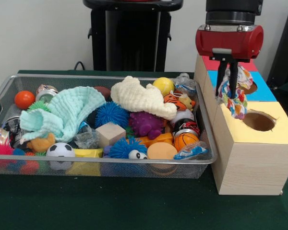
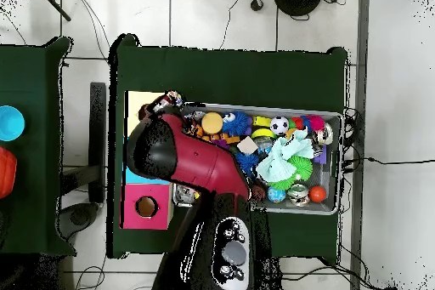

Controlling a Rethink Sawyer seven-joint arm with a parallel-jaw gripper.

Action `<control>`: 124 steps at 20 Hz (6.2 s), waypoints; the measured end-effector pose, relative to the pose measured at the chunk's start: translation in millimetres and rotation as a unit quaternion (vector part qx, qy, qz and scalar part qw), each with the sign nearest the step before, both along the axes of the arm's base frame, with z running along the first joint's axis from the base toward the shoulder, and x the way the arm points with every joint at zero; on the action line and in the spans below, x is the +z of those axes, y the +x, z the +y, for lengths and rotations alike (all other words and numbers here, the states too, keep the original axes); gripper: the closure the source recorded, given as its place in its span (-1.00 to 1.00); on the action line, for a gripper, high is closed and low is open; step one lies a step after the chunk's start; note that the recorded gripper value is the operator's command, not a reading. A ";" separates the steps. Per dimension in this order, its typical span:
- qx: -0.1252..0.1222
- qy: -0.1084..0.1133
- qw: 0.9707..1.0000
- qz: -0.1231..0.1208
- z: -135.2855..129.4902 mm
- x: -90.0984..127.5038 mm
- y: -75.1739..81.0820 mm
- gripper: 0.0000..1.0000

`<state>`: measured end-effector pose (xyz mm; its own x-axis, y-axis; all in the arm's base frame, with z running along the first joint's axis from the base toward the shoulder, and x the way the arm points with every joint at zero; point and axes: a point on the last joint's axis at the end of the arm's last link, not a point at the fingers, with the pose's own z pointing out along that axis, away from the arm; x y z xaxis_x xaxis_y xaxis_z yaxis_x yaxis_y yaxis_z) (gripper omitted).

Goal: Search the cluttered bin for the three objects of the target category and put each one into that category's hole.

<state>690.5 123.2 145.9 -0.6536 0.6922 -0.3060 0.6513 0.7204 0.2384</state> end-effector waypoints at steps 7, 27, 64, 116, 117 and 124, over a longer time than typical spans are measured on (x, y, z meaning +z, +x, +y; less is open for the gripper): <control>0.003 -0.002 1.000 0.012 21.5 -13.6 -4.1 1.00; 0.010 0.008 0.998 0.062 67.8 -60.4 -20.3 1.00; -0.017 -0.040 0.997 0.067 93.5 -93.9 -6.6 -1.00; -0.039 -0.007 0.998 0.054 74.6 -11.4 14.9 -1.00; -0.039 -0.006 0.998 0.055 74.7 -11.2 14.8 -1.00; -0.039 -0.006 0.998 0.058 75.0 -11.5 14.1 1.00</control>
<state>704.6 198.1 134.4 -0.6301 0.7388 -0.2393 0.7276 0.6693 0.1505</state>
